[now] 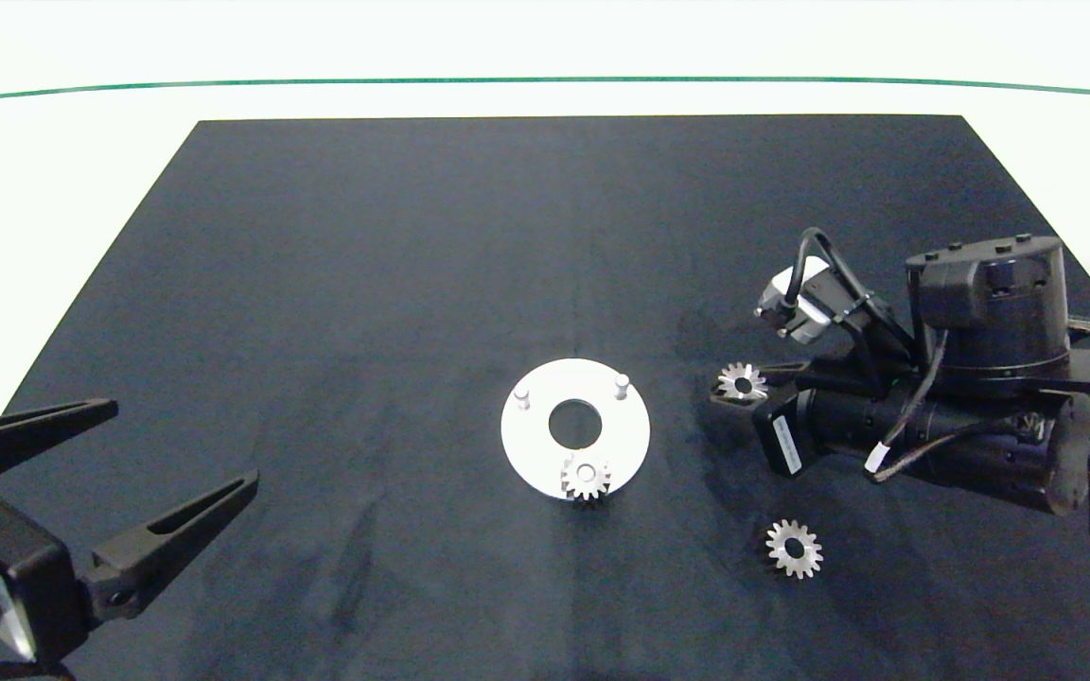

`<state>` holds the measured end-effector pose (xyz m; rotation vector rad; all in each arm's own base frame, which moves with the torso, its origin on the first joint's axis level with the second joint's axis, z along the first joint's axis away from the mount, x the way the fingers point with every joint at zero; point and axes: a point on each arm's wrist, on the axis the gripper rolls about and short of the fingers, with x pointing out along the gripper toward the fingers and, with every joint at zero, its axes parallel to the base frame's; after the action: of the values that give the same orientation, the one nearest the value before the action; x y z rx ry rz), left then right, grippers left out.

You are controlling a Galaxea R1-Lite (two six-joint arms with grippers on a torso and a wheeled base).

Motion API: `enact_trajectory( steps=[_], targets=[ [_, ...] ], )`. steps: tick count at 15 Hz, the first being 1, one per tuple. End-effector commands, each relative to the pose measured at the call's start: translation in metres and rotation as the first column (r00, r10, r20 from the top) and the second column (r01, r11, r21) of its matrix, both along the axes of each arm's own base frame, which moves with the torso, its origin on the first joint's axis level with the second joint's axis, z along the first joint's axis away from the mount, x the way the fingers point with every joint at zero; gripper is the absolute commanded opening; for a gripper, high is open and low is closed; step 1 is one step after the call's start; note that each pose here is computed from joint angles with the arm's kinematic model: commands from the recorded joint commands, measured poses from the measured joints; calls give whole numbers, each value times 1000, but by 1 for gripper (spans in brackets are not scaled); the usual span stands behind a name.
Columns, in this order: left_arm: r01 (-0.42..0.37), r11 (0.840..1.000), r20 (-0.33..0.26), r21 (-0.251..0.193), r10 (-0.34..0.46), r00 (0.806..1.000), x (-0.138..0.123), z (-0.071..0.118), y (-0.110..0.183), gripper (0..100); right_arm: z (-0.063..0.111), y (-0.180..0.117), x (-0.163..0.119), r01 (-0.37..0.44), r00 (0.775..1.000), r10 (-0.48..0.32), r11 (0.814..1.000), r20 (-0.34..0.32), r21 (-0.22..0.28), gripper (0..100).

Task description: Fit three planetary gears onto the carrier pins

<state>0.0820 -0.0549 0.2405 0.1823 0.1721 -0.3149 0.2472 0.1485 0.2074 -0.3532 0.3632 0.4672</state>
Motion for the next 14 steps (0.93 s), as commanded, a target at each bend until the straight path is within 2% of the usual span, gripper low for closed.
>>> enact_trajectory(
  steps=[1,6,9,11,14],
  targets=[
    [-6,999,53,-44,8,999,-13,6,10,100,20,19,3,-48,998,47,998,41,27,16],
    [-11,995,122,-95,23,992,-30,12,25,100,25,69,10,-157,987,157,987,31,27,16],
    [-11,995,135,-102,25,991,-34,12,28,100,21,97,13,-211,977,211,977,19,20,16],
    [-13,995,132,-100,26,991,-35,9,29,100,15,112,15,-237,971,237,971,-12,3,16],
    [-11,994,138,-104,25,990,-37,9,30,100,12,122,21,-242,969,240,970,-54,-14,16]
  ],
)
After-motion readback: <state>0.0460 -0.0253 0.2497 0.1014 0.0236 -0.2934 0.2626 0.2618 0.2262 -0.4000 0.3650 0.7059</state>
